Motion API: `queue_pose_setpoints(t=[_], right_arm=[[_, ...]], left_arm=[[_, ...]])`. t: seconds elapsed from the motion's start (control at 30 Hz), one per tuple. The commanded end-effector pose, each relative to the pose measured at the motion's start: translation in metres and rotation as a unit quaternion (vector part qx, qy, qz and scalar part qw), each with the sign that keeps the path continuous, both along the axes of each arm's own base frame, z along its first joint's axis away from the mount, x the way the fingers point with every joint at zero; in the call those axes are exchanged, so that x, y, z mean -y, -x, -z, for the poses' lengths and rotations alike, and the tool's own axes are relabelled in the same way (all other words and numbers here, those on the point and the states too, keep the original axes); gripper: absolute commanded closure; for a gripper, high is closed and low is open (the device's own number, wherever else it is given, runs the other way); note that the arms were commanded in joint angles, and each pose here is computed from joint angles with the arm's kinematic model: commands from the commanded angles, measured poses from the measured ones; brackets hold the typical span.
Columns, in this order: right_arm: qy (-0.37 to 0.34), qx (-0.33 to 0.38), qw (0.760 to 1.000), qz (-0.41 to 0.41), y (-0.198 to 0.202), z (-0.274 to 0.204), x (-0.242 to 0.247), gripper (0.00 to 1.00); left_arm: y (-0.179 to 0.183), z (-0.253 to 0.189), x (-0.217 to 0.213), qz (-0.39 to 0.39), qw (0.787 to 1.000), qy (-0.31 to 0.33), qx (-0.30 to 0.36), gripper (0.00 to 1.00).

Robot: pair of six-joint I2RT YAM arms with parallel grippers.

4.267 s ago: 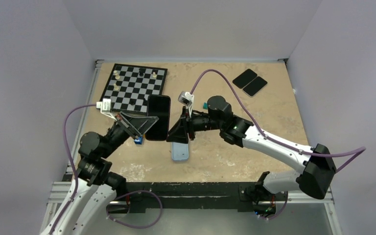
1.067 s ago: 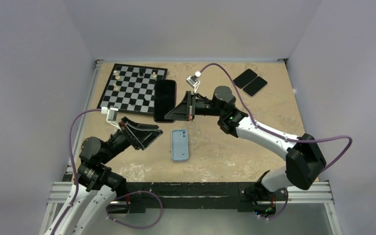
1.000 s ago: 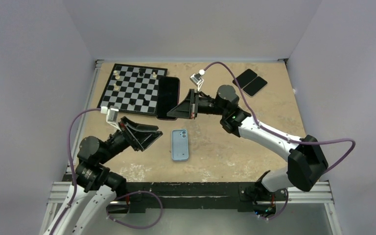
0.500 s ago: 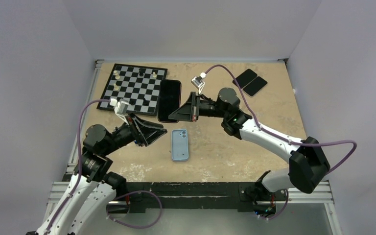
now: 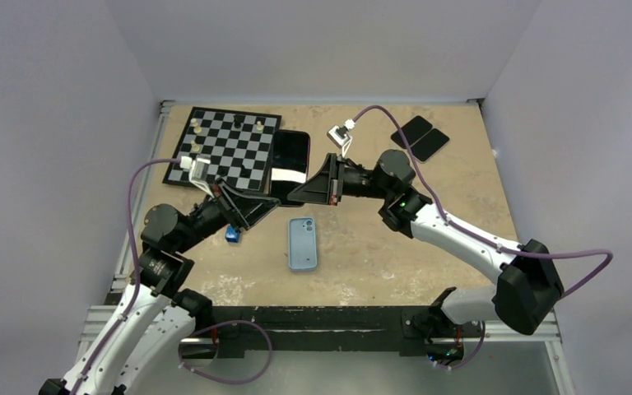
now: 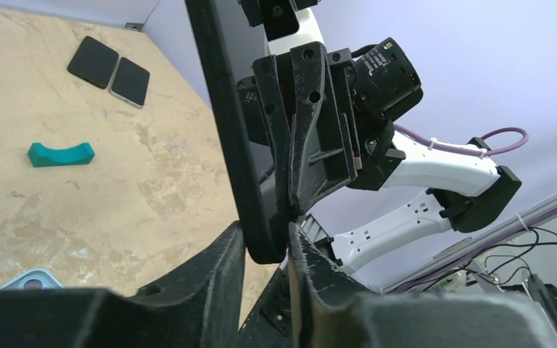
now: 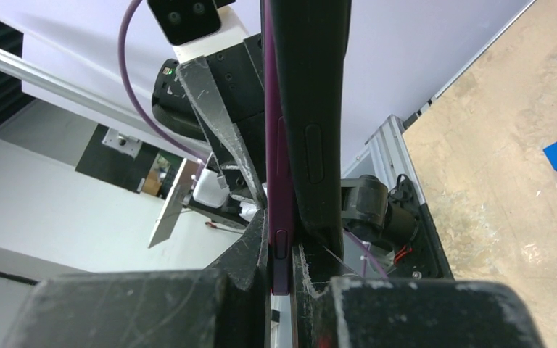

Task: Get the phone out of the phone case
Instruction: Remove the phone case from the phone.

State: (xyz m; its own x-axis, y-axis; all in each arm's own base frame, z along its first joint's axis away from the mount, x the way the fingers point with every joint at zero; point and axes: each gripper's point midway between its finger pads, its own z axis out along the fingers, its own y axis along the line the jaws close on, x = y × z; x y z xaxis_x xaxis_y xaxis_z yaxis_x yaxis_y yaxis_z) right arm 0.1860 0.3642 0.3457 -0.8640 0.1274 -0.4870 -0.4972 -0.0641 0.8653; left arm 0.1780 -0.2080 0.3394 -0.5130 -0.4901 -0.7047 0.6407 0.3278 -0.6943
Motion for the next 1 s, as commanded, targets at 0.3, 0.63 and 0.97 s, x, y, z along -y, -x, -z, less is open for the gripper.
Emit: queue_pose_setpoints(t=[0.3,0.63,0.97], right_arm=[[-0.063,0.001,0.993,-0.104,0.040,-0.037,0.016,1.00],[-0.066,-0.008,0.985,-0.161,0.058,-0.047,0.024,1.00],[-0.089,-0.005,0.983,-0.159,0.061,-0.046,0.024,1.00]], left_arm=[[0.031,0.004,0.010,0.103,0.967,-0.126,0.195,0.96],[0.031,0.034,-0.005,0.102,0.937,-0.245,0.228,1.00],[0.019,0.015,-0.006,0.031,0.974,-0.148,0.169,1.00]])
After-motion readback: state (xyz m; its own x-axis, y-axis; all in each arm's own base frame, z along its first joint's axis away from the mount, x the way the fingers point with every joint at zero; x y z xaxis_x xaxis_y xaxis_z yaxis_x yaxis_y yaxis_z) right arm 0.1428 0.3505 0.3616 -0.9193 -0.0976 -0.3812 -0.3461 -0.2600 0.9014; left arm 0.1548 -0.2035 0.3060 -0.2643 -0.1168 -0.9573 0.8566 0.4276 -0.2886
